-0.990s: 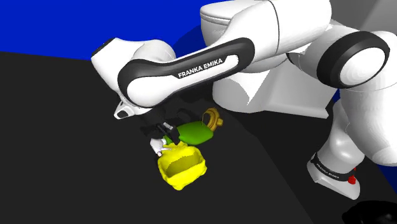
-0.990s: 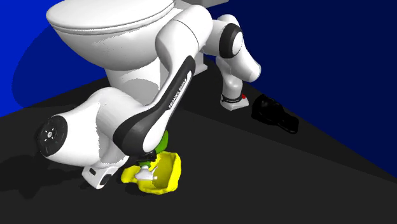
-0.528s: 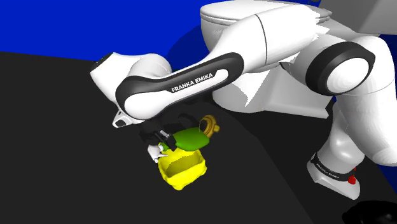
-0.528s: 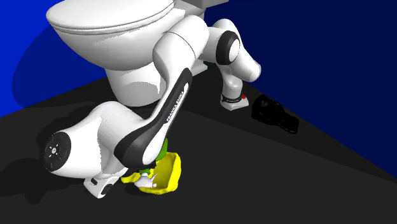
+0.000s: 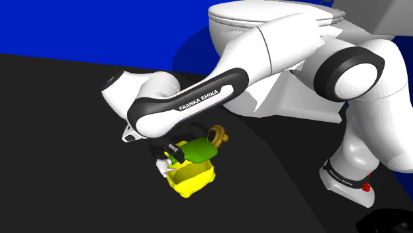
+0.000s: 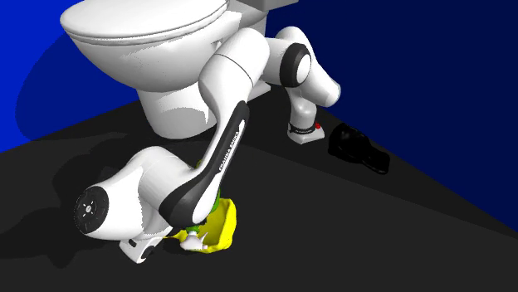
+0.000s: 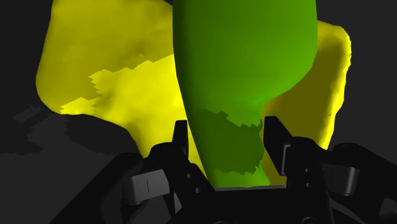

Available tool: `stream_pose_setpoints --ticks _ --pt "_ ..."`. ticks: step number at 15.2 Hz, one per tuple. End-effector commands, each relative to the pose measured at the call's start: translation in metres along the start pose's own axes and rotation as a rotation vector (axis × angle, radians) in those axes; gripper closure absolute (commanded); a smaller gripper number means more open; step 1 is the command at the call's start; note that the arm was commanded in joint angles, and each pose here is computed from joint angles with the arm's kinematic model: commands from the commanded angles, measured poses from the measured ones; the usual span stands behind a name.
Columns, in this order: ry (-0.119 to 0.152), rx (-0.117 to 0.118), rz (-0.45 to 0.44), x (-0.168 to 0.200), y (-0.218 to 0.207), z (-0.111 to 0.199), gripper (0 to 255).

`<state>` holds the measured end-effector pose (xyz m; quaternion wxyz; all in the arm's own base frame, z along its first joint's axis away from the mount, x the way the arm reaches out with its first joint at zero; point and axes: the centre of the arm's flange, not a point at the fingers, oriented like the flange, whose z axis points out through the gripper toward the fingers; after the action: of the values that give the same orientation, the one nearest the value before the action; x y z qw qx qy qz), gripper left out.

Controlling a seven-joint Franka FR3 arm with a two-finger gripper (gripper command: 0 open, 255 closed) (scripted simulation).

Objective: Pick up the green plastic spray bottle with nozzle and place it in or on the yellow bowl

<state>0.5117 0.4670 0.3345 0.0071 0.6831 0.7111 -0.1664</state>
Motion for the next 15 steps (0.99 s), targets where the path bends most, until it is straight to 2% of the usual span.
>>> stream_pose_setpoints --ticks 1,6,7,12,15 --pt "0.000 0.000 0.000 0.000 0.001 0.002 255" --pt "0.000 0.000 0.000 0.000 0.001 0.002 255" --pt "0.000 0.000 0.000 0.000 0.001 0.002 0" --pt "0.000 0.000 0.000 0.000 0.001 0.002 0" --pt "0.000 0.000 0.000 0.000 0.001 -0.038 0"
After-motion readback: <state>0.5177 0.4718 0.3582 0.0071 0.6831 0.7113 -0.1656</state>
